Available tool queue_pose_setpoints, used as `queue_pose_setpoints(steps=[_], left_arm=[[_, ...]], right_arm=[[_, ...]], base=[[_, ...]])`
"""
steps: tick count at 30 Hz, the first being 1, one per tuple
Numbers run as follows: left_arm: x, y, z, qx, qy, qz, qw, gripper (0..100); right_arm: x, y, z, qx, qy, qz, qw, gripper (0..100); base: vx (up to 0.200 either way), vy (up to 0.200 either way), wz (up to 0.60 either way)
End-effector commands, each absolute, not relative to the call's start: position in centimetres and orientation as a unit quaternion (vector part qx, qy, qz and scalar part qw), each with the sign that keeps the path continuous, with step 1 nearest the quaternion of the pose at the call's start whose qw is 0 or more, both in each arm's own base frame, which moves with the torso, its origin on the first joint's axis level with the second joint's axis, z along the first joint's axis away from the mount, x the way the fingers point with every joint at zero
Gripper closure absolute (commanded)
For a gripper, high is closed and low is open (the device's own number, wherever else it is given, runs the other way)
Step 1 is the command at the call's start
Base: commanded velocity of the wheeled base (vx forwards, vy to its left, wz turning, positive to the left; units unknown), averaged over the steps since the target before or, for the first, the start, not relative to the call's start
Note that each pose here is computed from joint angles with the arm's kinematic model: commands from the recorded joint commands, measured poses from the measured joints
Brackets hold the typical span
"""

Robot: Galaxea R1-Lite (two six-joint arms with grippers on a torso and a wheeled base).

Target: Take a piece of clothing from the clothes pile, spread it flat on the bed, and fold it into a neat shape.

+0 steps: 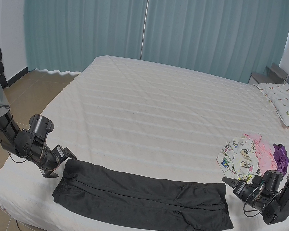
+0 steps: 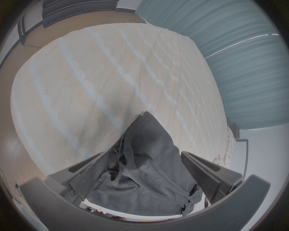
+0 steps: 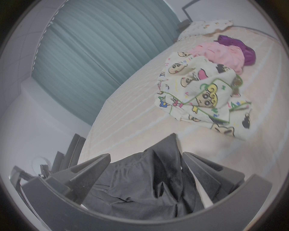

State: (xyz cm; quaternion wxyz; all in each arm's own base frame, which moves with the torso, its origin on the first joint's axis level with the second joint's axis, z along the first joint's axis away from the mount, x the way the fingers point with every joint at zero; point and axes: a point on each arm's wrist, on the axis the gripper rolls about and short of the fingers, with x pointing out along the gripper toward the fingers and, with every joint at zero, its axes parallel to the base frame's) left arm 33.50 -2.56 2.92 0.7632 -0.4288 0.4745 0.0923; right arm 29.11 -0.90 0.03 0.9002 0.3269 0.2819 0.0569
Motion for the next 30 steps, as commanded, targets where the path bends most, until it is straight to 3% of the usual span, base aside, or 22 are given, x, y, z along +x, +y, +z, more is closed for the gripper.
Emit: queue_pose_setpoints(steps=[1, 5, 6, 20, 30], left_arm=[[33.5, -2.8, 2.7, -0.426, 0.478, 0.093, 0.762, 0], [33.6, -3.3, 2.1, -0.418, 0.485, 0.095, 0.762, 0], [33.7, -3.3, 1.8, -0.413, 0.483, 0.104, 0.765, 100], [33.7, -4.5, 0.6, -0.372, 0.487, 0.128, 0.78, 100], [33.4, -3.3, 3.9, -0.395, 0.445, 0.124, 0.794, 100]], right_arm=[[27.5, -0.8, 0.7, 0.363, 0.289, 0.04, 0.885, 0], [26.4, -0.7, 1.2, 0.39, 0.295, 0.026, 0.872, 0], [26.1, -0.5, 1.2, 0.392, 0.297, 0.022, 0.87, 0], [24.3, 2.1, 0.7, 0.365, 0.32, -0.019, 0.874, 0], [22.5, 3.5, 1.0, 0.387, 0.339, -0.026, 0.857, 0]], base=[[0.0, 0.0, 0.0], [0.0, 0.0, 0.0], [0.0, 0.0, 0.0], [0.0, 0.0, 0.0], [0.0, 0.0, 0.0]])
